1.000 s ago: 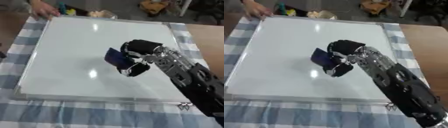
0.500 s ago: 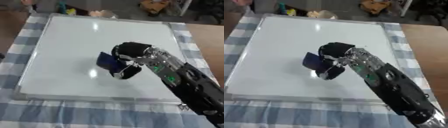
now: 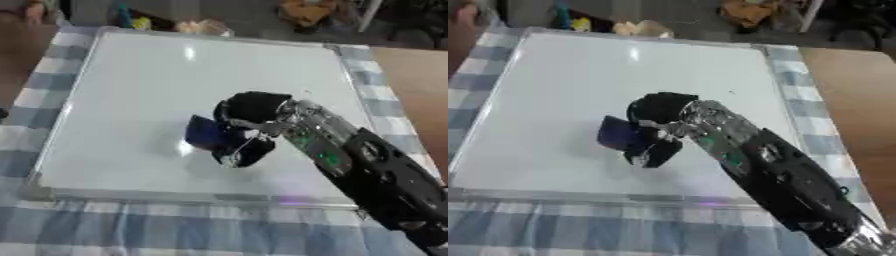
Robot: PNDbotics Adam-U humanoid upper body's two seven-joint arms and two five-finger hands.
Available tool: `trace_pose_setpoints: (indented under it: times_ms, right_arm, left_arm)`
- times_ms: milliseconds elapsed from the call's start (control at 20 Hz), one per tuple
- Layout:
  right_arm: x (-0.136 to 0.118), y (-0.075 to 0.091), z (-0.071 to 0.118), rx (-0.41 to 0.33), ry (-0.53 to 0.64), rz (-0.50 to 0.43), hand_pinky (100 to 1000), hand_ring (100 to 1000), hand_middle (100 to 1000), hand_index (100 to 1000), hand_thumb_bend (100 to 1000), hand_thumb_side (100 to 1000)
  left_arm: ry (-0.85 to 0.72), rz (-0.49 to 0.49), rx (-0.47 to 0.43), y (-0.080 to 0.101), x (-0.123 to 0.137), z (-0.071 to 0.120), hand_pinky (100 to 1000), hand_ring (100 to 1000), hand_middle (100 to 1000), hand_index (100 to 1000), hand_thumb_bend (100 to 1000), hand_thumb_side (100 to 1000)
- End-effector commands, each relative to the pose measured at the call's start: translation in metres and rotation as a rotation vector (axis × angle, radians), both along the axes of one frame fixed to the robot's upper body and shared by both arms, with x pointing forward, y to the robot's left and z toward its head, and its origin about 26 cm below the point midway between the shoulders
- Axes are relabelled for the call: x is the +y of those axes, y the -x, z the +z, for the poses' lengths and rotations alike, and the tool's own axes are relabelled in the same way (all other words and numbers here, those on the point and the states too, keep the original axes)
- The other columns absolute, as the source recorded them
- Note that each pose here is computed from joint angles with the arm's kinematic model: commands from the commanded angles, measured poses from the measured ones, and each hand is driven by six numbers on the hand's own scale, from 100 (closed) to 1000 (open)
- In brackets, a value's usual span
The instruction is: Wipe the whiteboard clean with a brush.
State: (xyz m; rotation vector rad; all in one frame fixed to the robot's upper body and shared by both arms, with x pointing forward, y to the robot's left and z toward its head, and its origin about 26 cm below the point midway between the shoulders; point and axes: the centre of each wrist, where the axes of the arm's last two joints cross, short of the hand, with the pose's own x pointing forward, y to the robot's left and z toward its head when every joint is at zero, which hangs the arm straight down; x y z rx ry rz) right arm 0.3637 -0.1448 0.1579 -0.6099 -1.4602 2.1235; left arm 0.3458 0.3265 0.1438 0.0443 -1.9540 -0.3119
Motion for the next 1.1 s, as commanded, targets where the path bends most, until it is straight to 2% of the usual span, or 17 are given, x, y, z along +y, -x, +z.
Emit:
trace_pose_setpoints:
  times_ms: [50,100,200,500,700,1100]
  right_arm:
    - [-0.002,0.002,0.01,-0.018,0.029,0.017,642,647,593,449,247,648]
    - [-0.002,0.002,0.01,-0.011,0.037,0.018,642,647,593,449,247,648]
    - [-0.003,0.002,0.008,0.01,0.064,0.016,684,710,654,486,342,721]
    - [-0.006,0.002,0.008,0.058,0.13,0.007,752,799,781,510,512,771]
    - [-0.008,0.003,0.009,0.076,0.137,0.0,759,810,800,515,541,782]
    - [-0.014,0.006,0.012,0.091,0.111,-0.023,751,805,792,515,527,790]
  left_arm:
    - [-0.007,-0.008,-0.025,0.0,0.0,0.008,551,464,548,680,672,946]
    - [-0.007,-0.008,-0.025,0.0,0.0,0.008,551,464,548,680,672,946]
    - [-0.007,-0.007,-0.024,0.0,0.0,0.008,550,464,548,680,672,947]
    - [-0.006,-0.005,-0.021,0.0,0.0,0.007,550,464,549,680,670,947]
    - [-0.006,-0.003,-0.02,0.0,0.001,0.007,550,464,549,680,670,948]
    - [-0.005,-0.001,-0.02,0.001,0.002,0.007,550,463,549,680,668,948]
